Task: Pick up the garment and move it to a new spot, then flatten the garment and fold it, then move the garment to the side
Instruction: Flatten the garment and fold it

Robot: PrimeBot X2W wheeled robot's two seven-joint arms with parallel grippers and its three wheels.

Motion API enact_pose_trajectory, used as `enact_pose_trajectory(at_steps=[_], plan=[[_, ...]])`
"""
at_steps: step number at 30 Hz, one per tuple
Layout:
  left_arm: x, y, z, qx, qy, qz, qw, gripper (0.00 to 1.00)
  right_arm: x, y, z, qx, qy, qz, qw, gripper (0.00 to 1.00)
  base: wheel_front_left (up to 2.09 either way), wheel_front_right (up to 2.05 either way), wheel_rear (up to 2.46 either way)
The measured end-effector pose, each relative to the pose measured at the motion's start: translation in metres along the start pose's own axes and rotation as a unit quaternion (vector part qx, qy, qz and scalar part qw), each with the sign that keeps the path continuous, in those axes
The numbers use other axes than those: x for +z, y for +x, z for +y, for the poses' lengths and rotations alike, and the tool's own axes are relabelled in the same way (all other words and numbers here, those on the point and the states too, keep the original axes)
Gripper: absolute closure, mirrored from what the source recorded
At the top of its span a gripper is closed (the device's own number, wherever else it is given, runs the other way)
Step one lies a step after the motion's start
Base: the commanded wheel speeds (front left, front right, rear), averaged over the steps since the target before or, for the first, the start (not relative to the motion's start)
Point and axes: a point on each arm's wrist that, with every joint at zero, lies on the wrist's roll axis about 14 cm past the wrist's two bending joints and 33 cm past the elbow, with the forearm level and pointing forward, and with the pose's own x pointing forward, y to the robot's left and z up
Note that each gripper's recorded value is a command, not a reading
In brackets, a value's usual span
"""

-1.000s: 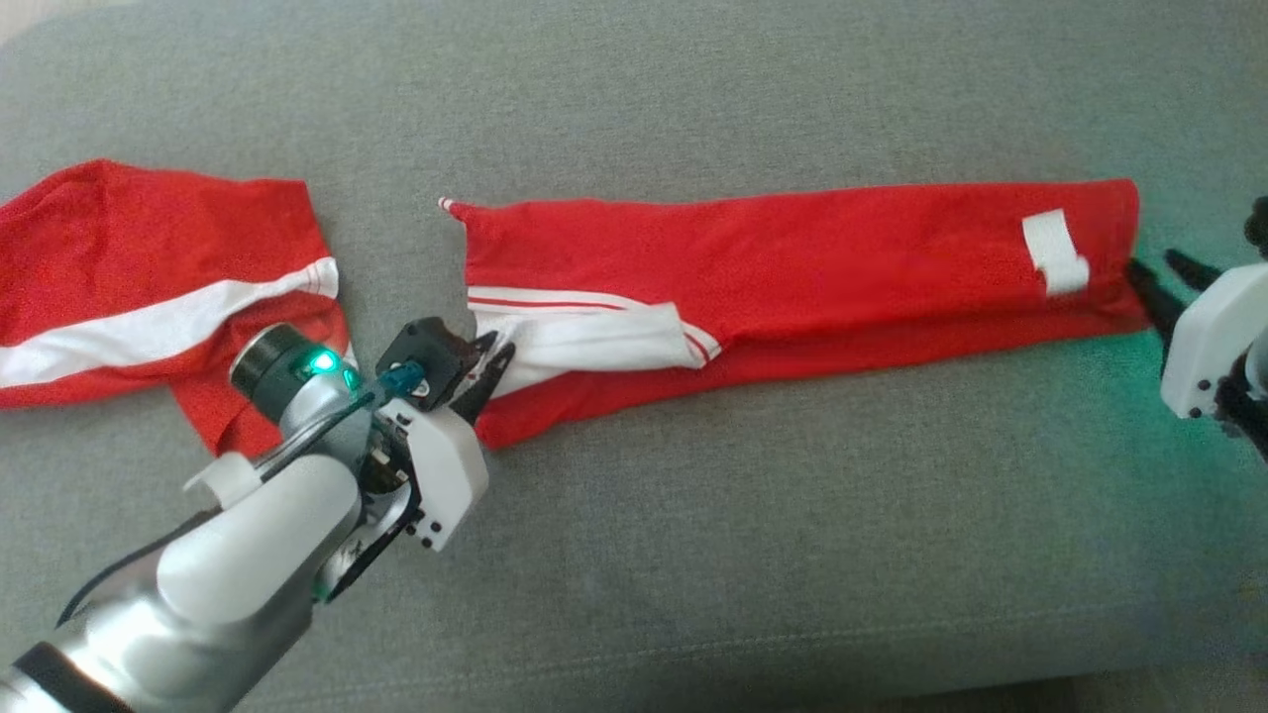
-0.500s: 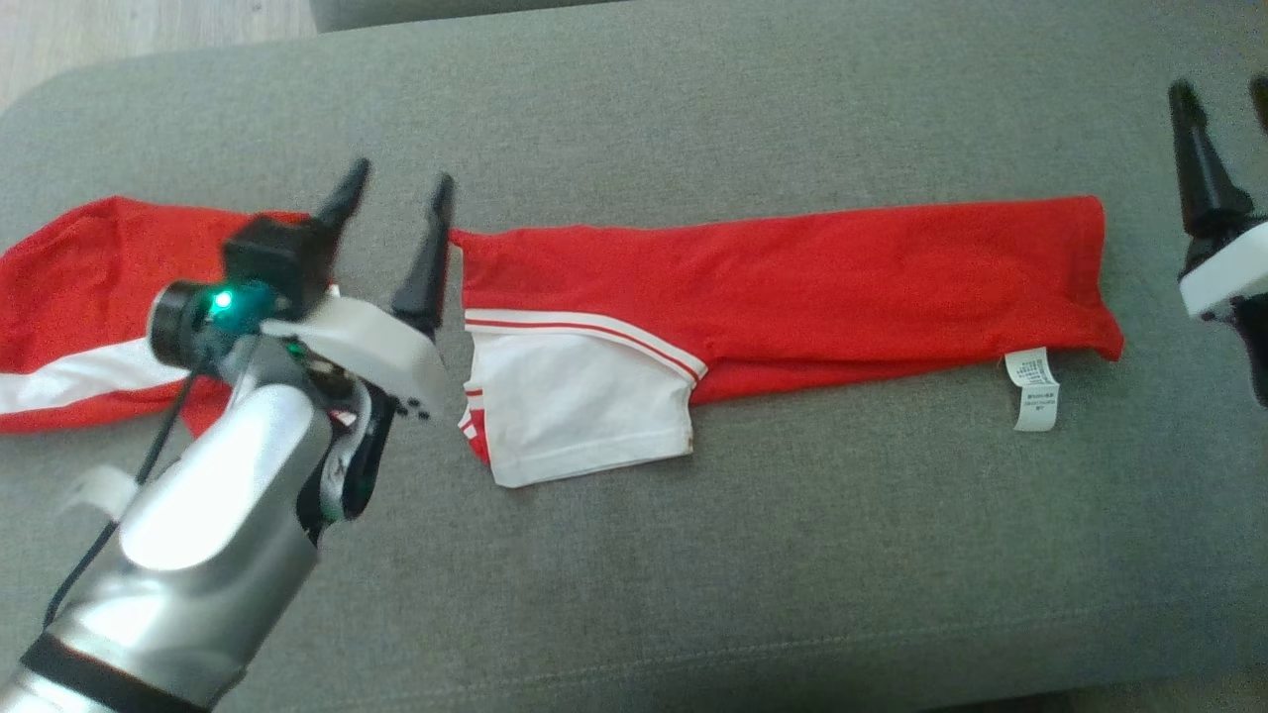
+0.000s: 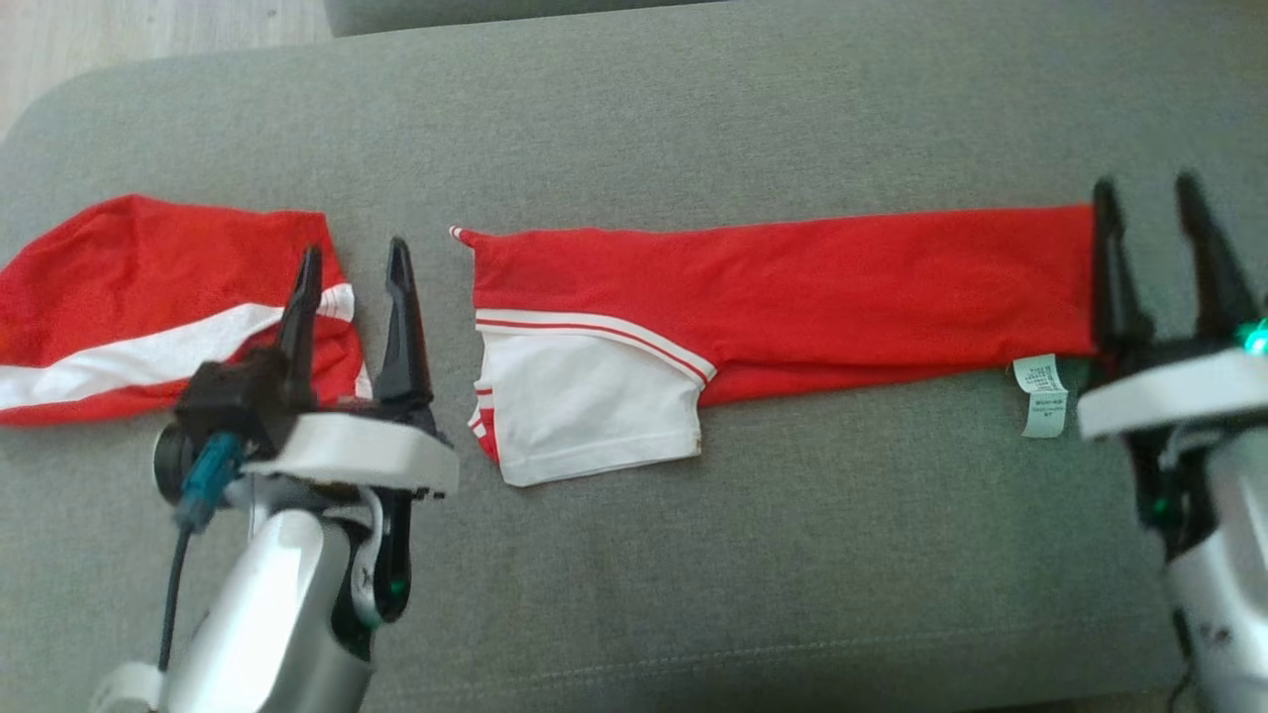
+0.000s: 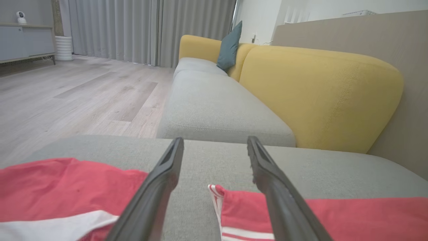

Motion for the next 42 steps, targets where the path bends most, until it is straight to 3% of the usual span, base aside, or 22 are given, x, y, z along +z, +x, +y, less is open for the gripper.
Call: enact_pose_trajectory(at_steps=[5, 9, 18, 27, 35, 36, 37, 38, 42], plan=[[-0.001, -0.001, 0.006, 0.001, -0.001, -0.006, 1.0, 0.0, -0.025, -0.009, -0.001, -0.014, 0.007, 0.028, 0.999, 0.0, 0.0, 0.0, 0.0], [-0.008, 0.002, 0.01, 0.001, 0.002, -0.001, 1.0, 0.0, -0.046, -0.007, -0.021, -0.055, 0.022, 0.068, 0.996, 0.0, 0.0, 0.0, 0.0], [-0.038, 0.008, 0.018, -0.001, 0.002, 0.03, 1.0, 0.0, -0.115, -0.009, -0.06, -0.162, 0.078, 0.193, 0.965, 0.0, 0.0, 0.0, 0.0], [-0.055, 0.022, 0.029, 0.004, 0.005, 0.043, 0.999, 0.0, -0.157, -0.008, -0.066, -0.189, 0.092, 0.271, 0.939, 0.0, 0.0, 0.0, 0.0], [-0.066, 0.03, 0.032, 0.005, 0.003, 0.049, 0.999, 0.0, -0.164, -0.003, -0.068, -0.196, 0.093, 0.285, 0.934, 0.0, 0.0, 0.0, 0.0], [-0.066, 0.031, 0.032, 0.006, 0.002, 0.05, 0.999, 0.0, -0.164, -0.003, -0.068, -0.196, 0.093, 0.287, 0.933, 0.15, 0.0, 0.0, 0.0], [-0.067, 0.031, 0.033, 0.007, 0.001, 0.051, 0.999, 0.0, -0.163, -0.003, -0.068, -0.195, 0.093, 0.287, 0.933, 0.85, 0.0, 0.0, 0.0], [-0.067, 0.031, 0.034, 0.009, 0.001, 0.05, 0.999, 0.0, -0.163, -0.003, -0.068, -0.194, 0.093, 0.289, 0.933, 1.0, 0.0, 0.0, 0.0], [-0.062, 0.035, 0.037, 0.014, 0.0, 0.042, 0.999, 0.0, -0.158, -0.002, -0.067, -0.191, 0.093, 0.288, 0.934, 1.0, 0.0, 0.0, 0.0]])
